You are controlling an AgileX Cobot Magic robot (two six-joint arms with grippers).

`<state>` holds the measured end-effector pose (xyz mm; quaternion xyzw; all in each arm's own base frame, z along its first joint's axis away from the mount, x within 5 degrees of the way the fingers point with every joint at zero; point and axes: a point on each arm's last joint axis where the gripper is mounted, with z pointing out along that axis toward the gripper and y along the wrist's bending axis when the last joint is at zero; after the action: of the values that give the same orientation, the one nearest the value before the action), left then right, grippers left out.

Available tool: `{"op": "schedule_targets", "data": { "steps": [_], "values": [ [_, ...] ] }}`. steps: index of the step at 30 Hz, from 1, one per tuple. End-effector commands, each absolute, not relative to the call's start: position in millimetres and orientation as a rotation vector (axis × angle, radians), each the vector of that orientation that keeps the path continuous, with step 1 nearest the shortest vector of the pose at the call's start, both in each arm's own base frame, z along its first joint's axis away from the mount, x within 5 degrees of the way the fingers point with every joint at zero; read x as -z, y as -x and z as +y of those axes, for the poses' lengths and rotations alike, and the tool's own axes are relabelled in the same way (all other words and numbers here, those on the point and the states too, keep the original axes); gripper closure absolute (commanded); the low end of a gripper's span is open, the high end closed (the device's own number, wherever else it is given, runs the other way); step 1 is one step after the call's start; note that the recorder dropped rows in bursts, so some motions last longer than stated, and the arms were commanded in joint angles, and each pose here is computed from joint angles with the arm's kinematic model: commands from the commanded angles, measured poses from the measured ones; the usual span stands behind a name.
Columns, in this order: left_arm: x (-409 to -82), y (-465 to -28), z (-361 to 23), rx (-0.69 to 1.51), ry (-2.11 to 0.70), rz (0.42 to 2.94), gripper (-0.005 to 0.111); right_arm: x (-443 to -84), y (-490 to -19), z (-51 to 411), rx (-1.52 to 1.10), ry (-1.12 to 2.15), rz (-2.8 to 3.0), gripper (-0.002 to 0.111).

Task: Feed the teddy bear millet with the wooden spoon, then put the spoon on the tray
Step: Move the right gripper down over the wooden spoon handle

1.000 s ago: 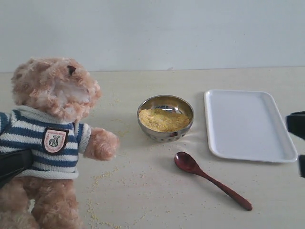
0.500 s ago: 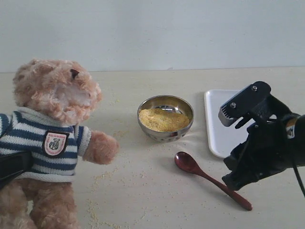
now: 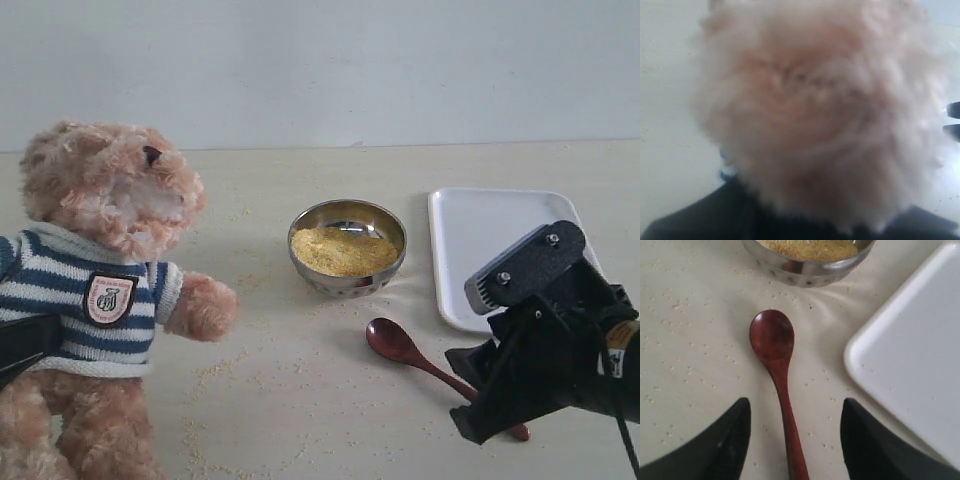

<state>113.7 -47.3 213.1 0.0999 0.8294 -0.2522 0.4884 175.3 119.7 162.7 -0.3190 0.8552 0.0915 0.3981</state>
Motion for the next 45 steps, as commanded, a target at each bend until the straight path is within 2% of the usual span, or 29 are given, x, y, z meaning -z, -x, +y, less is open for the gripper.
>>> {"op": "schedule_targets", "data": {
  "steps": [1,8,19,36,45],
  "values": [
    [-212.8,-112.6,-48.2,0.627,-0.244,2.011,0.102,-150.4,-177.3,122.2,-0.216,0.847,2.181,0.054],
    [-212.8,-112.6,-48.3,0.625,-0.246,2.009,0.102,-123.4,-182.2,125.9,-0.186,0.914,2.244,0.054],
    [-212.8,-112.7,-48.1,0.620,-0.250,2.008,0.102,-108.7,-185.3,128.1,-0.174,0.938,2.254,0.054],
    [-212.6,-113.6,-46.5,0.591,-0.251,2.005,0.102,-106.5,-189.7,130.5,-0.154,0.985,2.313,0.054],
    [-212.6,-113.6,-46.5,0.591,-0.251,2.005,0.102,-105.7,-199.6,112.7,-0.129,0.846,2.381,0.054]
  ]
}}
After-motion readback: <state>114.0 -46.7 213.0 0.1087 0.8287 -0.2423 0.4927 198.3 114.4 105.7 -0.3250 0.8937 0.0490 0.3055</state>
